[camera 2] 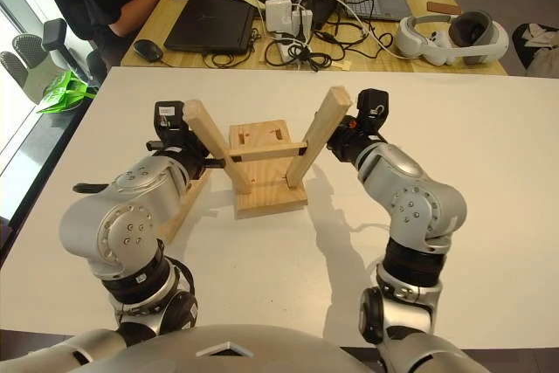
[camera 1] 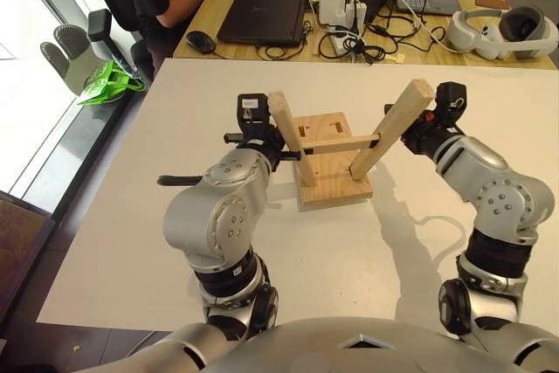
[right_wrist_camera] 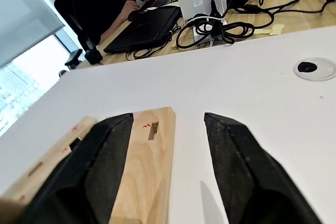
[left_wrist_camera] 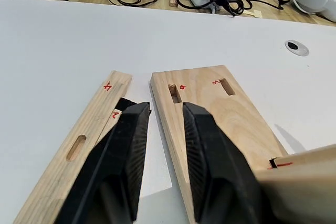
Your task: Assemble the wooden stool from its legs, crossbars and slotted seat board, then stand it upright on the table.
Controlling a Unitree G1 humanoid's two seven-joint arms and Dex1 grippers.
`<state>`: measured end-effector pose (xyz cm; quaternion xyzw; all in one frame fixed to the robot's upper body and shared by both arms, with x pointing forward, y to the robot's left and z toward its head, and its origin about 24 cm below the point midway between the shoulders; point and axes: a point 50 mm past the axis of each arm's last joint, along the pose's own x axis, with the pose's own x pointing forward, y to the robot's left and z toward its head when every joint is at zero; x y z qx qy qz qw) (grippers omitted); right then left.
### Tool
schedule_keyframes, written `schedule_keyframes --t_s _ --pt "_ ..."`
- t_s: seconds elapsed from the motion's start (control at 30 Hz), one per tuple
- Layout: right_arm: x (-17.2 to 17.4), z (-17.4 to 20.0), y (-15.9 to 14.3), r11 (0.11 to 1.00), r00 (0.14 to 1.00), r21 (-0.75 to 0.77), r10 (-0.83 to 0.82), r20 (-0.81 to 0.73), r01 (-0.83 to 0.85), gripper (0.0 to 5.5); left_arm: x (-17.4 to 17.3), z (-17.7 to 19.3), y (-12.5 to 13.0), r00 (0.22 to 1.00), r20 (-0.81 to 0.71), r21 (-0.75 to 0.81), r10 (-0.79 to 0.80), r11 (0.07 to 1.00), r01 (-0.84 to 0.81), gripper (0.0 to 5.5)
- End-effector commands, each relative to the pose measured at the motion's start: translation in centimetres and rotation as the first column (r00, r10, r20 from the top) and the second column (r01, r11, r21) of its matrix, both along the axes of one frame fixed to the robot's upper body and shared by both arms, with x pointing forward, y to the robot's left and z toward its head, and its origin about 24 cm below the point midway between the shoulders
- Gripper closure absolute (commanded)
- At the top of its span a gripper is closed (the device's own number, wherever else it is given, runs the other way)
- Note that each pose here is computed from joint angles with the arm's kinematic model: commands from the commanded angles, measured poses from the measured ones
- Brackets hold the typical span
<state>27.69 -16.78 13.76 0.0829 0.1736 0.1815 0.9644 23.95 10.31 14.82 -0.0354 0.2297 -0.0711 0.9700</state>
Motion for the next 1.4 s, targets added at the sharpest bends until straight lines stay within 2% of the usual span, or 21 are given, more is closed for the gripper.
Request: schedule_keyframes --t_s 0.03,0.13,0.23,0.3,0.37,0.47,0.53,0.57,0.7,0.8,0.83,0.87,0.93,1.0,1.07,1.13,1.17,1.23,1.27,1.3,1.4 --pt "-2.1 0.2 -3.8 0.906 0.962 -0.323 0.263 -0.076 -0.273 2.94 -1.6 -1.7 0.9 0.998 -0.063 0.001 -0.011 1.000 0.011 4.31" --pt "-4.0 1.4 -7.5 0.724 0.878 -0.502 0.434 -0.200 -0.473 2.64 -2.0 -1.8 2.3 0.998 -0.054 0.027 0.018 0.999 -0.016 4.34" --pt "-5.5 3.2 -7.7 0.619 0.765 -0.469 0.600 -0.234 -0.630 2.16 -1.9 -1.5 3.6 0.998 -0.033 0.045 0.057 0.997 -0.055 4.34" --pt "-7.6 3.6 -5.2 0.560 0.623 -0.297 0.758 -0.193 -0.774 1.78 -1.8 -1.4 4.0 0.998 -0.023 0.054 0.066 0.996 -0.065 4.34" --pt "-9.8 3.5 -2.4 0.480 0.493 -0.126 0.864 -0.105 -0.868 1.78 -1.5 -1.3 4.0 0.998 -0.016 0.058 0.059 0.997 -0.058 4.34" --pt "-11.2 3.2 1.5 0.416 0.418 0.034 0.907 0.061 -0.909 1.78 -1.1 -1.0 4.0 0.998 0.000 0.062 0.057 0.996 -0.057 4.34" --pt "-11.1 2.2 3.8 0.410 0.415 0.064 0.905 0.092 -0.910 1.78 -0.7 -0.9 4.0 0.998 0.010 0.061 0.056 0.997 -0.056 4.34" --pt "-10.6 1.5 4.5 0.442 0.445 0.049 0.892 0.076 -0.895 1.78 -0.5 -0.8 4.0 0.998 0.016 0.060 0.055 0.997 -0.056 4.34" --pt "-6.5 -1.2 3.8 0.629 0.646 -0.185 0.762 -0.048 -0.755 1.78 -0.2 -0.7 4.2 0.998 0.028 0.064 0.063 0.996 -0.065 4.34" --pt "-3.6 -2.4 -0.2 0.692 0.790 -0.400 0.592 -0.161 -0.600 1.78 -0.2 -0.8 4.3 0.997 0.027 0.064 0.066 0.996 -0.068 4.34" --pt "-1.6 -2.4 -2.3 0.708 0.879 -0.540 0.455 -0.144 -0.455 1.78 -0.2 -0.9 4.3 0.997 0.026 0.063 0.072 0.995 -0.073 4.34" --pt "0.2 -2.1 -4.3 0.684 0.943 -0.670 0.325 -0.075 -0.289 1.78 -0.3 -0.9 4.3 0.996 0.026 0.062 0.080 0.995 -0.081 4.34" --pt "2.4 -0.8 -7.7 0.544 0.981 -0.838 0.182 0.068 -0.043 1.78 -0.4 -1.0 4.2 0.996 0.027 0.058 0.083 0.995 -0.084 4.34" --pt "2.8 -0.1 -8.7 0.468 0.977 -0.883 0.173 0.122 0.027 1.78 -0.3 -1.0 4.1 0.996 0.029 0.055 0.080 0.995 -0.082 4.34" --pt "0.6 -2.3 -7.9 0.425 0.931 -0.861 0.340 -0.135 -0.281 1.78 -0.4 -1.1 4.3 0.996 0.026 0.059 0.088 0.994 -0.089 4.34" --pt "-3.9 -3.6 -5.3 0.402 0.717 -0.640 0.598 -0.359 -0.655 1.78 -0.5 -1.1 4.4 0.995 0.024 0.060 0.094 0.994 -0.095 4.34" --pt "-5.8 -3.4 -3.8 0.388 0.601 -0.505 0.707 -0.373 -0.771 1.78 -0.4 -1.2 4.4 0.995 0.026 0.063 0.098 0.993 -0.100 4.34" --pt "-7.6 -2.6 -2.1 0.363 0.482 -0.367 0.816 -0.320 -0.857 1.78 -0.4 -1.2 4.5 0.993 0.030 0.059 0.112 0.992 -0.114 4.34" --pt "-7.7 -2.2 -1.3 0.378 0.471 -0.336 0.843 -0.261 -0.863 1.78 -0.3 -1.2 4.4 0.992 0.033 0.052 0.122 0.991 -0.123 4.34" --pt "-7.2 -1.9 -0.2 0.431 0.501 -0.320 0.846 -0.181 -0.844 1.78 -0.2 -1.2 4.3 0.991 0.039 0.041 0.128 0.991 -0.130 4.34" --pt "-4.4 -2.4 2.1 0.597 0.644 -0.332 0.764 -0.044 -0.730 1.78 0.1 -1.1 3.8 0.990 0.052 0.020 0.128 0.991 -0.130 4.34"
